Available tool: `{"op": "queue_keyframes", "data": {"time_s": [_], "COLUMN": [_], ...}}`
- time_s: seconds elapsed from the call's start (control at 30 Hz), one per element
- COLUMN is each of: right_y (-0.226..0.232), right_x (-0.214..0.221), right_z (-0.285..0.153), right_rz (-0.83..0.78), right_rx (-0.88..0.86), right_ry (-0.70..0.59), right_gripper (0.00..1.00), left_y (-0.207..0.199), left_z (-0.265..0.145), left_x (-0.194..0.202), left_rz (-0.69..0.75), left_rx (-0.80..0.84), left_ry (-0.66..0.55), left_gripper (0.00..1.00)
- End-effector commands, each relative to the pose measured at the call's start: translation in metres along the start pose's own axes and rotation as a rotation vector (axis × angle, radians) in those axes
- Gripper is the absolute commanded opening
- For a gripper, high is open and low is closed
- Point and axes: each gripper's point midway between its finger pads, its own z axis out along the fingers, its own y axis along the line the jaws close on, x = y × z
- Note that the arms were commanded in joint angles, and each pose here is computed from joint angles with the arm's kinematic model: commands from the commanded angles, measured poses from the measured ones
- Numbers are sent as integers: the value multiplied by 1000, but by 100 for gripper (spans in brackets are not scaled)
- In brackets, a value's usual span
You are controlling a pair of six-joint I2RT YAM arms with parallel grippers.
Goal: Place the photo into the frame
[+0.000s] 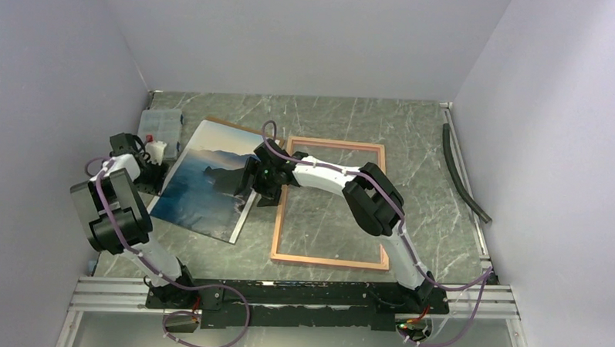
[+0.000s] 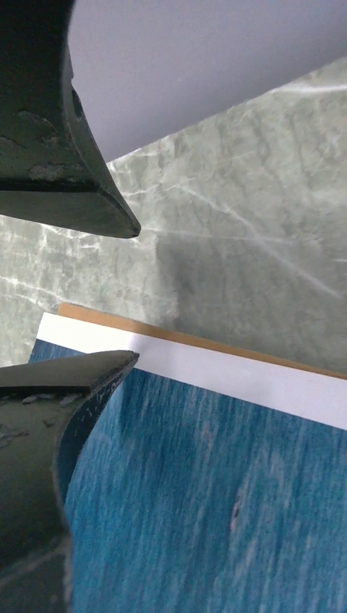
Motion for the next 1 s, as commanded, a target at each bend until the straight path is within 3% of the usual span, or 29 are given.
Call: {"op": "queue_keyframes", "data": {"time_s": [0.0, 0.33, 0.97], "right_y": [-4, -4, 39], "right_x": [-3, -1, -5], "right_z": [-5, -6, -21], "right_rz": [1, 33, 16], "right_rx": [23, 2, -162], "right_ry": [-31, -29, -19], "right_gripper": [87, 87, 81], "left_y": [-9, -83, -96], "left_z": [16, 2, 3], "left_x": [2, 17, 34], "left_rz": [68, 86, 146], "left_rx": [-53, 210, 257], "left_ry": [9, 62, 91], "left_gripper": [64, 58, 48]}}
